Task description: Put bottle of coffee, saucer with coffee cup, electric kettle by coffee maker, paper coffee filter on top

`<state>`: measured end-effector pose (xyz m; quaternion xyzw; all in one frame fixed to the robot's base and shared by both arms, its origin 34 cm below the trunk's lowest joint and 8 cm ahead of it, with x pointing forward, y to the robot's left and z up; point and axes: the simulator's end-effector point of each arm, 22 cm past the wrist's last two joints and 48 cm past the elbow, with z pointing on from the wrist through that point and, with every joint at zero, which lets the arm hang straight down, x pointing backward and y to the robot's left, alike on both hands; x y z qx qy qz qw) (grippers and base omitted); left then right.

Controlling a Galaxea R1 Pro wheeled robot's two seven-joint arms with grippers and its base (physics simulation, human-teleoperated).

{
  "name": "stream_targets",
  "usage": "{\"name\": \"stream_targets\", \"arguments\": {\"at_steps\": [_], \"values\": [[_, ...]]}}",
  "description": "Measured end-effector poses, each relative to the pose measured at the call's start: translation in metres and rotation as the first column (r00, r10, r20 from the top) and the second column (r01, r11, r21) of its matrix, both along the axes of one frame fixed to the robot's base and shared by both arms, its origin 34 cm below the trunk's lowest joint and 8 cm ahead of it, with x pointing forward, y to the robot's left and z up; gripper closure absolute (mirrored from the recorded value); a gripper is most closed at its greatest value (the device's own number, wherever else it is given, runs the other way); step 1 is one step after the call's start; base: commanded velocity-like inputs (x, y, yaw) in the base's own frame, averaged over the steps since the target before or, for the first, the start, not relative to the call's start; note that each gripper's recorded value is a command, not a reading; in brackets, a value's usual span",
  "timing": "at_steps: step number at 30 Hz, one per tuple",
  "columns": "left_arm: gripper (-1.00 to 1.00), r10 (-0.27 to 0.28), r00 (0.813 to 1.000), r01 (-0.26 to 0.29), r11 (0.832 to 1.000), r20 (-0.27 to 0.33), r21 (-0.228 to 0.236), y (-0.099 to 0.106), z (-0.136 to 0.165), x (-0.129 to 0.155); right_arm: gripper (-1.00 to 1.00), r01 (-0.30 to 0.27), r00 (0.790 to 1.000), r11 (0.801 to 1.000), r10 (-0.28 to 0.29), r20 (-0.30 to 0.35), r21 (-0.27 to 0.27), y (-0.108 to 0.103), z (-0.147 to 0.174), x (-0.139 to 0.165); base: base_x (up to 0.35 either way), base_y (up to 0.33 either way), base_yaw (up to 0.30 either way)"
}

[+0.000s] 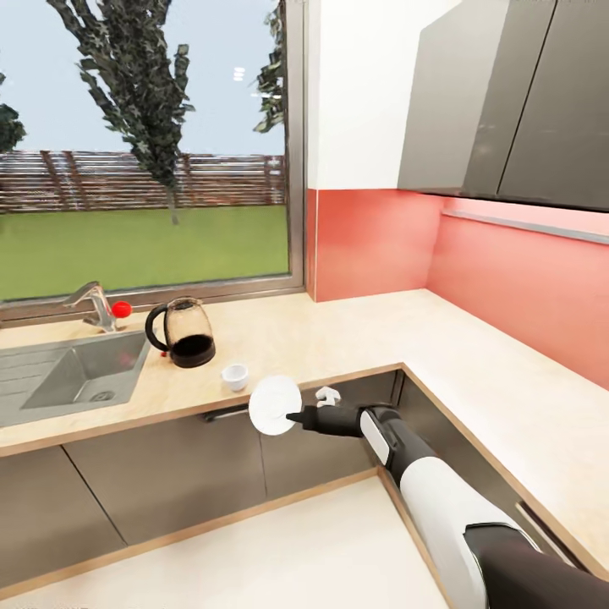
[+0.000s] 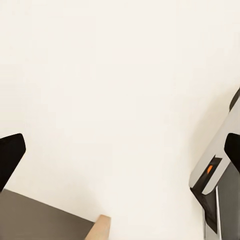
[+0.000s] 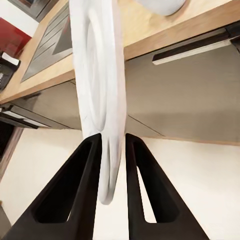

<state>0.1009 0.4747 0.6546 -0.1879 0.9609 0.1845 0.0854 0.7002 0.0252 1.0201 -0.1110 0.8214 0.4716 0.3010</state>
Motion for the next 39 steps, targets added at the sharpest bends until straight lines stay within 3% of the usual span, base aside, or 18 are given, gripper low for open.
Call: {"name": "stream_targets", "arguments": {"at_steps": [19,20,23,26,30,39], "values": [[-1.0,0.0,1.0,0.0,1.0,0.023,0.002,0.0,0.0,0.008,1.0,0.001,1.0,1.0,-0.001,0.016,0.002,0.0,0.01,0.0,-0.003,0.0,0.212],[-1.0,0.002,0.999,-0.002,1.0,0.036,0.008,0.003,0.001,0.01,1.0,0.001,1.0,1.0,-0.001,0.016,0.003,0.0,0.01,-0.001,0.0,0.0,0.278],[-1.0,-0.061,0.98,0.051,0.997,0.192,0.059,0.009,0.013,0.044,1.0,0.001,1.0,1.0,-0.001,0.016,0.003,0.0,0.01,0.0,0.0,0.0,0.278],[-1.0,-0.091,0.968,0.088,0.996,0.234,0.023,-0.002,0.012,0.057,1.0,0.001,1.0,1.0,-0.001,0.016,0.003,0.0,0.01,0.0,0.0,0.0,0.278],[-1.0,-0.122,0.952,0.146,0.987,0.279,-0.069,-0.027,0.007,0.071,1.0,0.001,1.0,1.0,-0.001,0.016,0.003,0.0,0.01,0.0,0.0,0.0,0.278],[-1.0,-0.116,0.951,0.15,0.984,0.288,-0.098,-0.042,0.004,0.074,1.0,0.0,1.0,1.0,0.0,0.016,0.004,0.0,0.011,-0.001,0.0,0.0,0.278]]}}
